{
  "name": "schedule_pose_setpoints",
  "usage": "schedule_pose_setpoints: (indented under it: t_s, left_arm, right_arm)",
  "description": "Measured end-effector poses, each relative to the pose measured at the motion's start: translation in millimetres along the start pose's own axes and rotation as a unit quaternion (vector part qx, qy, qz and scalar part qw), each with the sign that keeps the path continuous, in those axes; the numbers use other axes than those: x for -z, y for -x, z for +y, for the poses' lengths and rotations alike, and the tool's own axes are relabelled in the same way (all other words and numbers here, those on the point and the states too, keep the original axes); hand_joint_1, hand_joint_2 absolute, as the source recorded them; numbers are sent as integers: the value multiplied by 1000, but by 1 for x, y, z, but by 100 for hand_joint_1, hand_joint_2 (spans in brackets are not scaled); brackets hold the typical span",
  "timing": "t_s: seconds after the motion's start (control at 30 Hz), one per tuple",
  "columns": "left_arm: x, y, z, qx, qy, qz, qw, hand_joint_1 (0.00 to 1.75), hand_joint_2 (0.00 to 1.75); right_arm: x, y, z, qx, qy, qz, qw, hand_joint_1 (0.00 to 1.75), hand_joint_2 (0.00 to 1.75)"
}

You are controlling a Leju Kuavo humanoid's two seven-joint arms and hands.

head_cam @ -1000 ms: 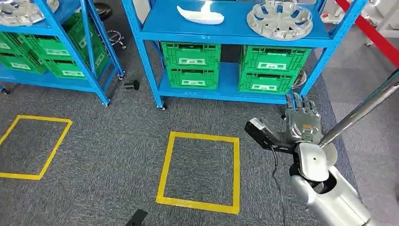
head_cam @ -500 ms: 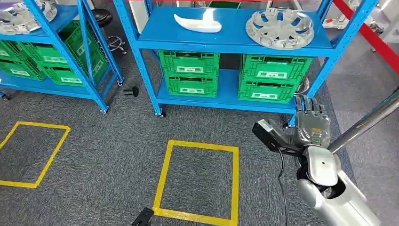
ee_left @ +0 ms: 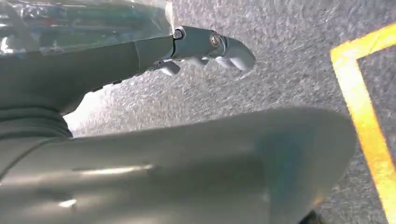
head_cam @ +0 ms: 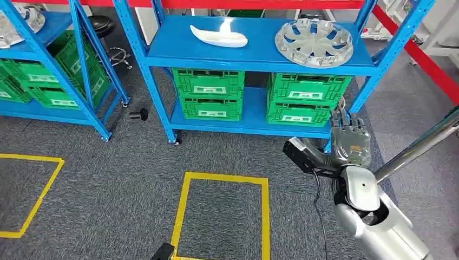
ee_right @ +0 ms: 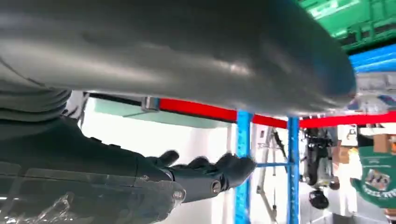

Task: Take the parts from the cabinet and place them on the table.

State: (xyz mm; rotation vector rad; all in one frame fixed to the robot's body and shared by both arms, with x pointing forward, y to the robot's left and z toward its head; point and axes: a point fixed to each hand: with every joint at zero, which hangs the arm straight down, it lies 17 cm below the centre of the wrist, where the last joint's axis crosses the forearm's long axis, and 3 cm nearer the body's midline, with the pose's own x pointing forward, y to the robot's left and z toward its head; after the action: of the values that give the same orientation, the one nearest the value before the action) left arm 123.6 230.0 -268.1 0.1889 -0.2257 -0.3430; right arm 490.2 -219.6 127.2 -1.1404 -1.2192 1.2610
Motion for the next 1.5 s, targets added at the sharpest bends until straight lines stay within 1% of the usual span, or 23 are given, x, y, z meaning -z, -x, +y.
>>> schedule_pose_setpoints:
  t_s: [0.07, 0.17, 0.47, 0.57, 0.9, 1.07, 1.4, 1.5]
  left_arm:
    - [1, -2, 3, 2, -3, -3, 1000, 0, 0]
    - [0, 1, 0, 3, 0, 0, 1000, 0, 0]
    - [-1, -1, -3, 4, 2, -1, 1000, 0, 0]
    - [0, -5, 0, 4, 0, -5, 1000, 0, 0]
    - [0, 2, -2, 10, 1, -2, 1000, 0, 0]
    - [0, -1, 2, 10, -3, -4, 1000, 0, 0]
    - [-1, 4, -5, 9, 2, -4, 1000, 0, 0]
    - [-1, 2, -4, 10, 1, -6, 1000, 0, 0]
  right_arm:
    - [1, -1, -4, 3, 7, -1, 1000, 0, 0]
    - [-2, -2, 2, 4, 3, -3, 1000, 0, 0]
    - [-1, -8, -1, 8, 8, -11, 1000, 0, 0]
    - [-1, -18, -5, 15, 13, -23, 1000, 0, 0]
    - [-5, -46, -4, 32, 12, -50, 998, 0, 0]
    - [-4, -55, -14, 39, 22, -61, 997, 0, 0]
    - [-11, -65, -5, 42, 12, -70, 997, 0, 0]
    - [-12, -66, -10, 46, 17, -71, 996, 0, 0]
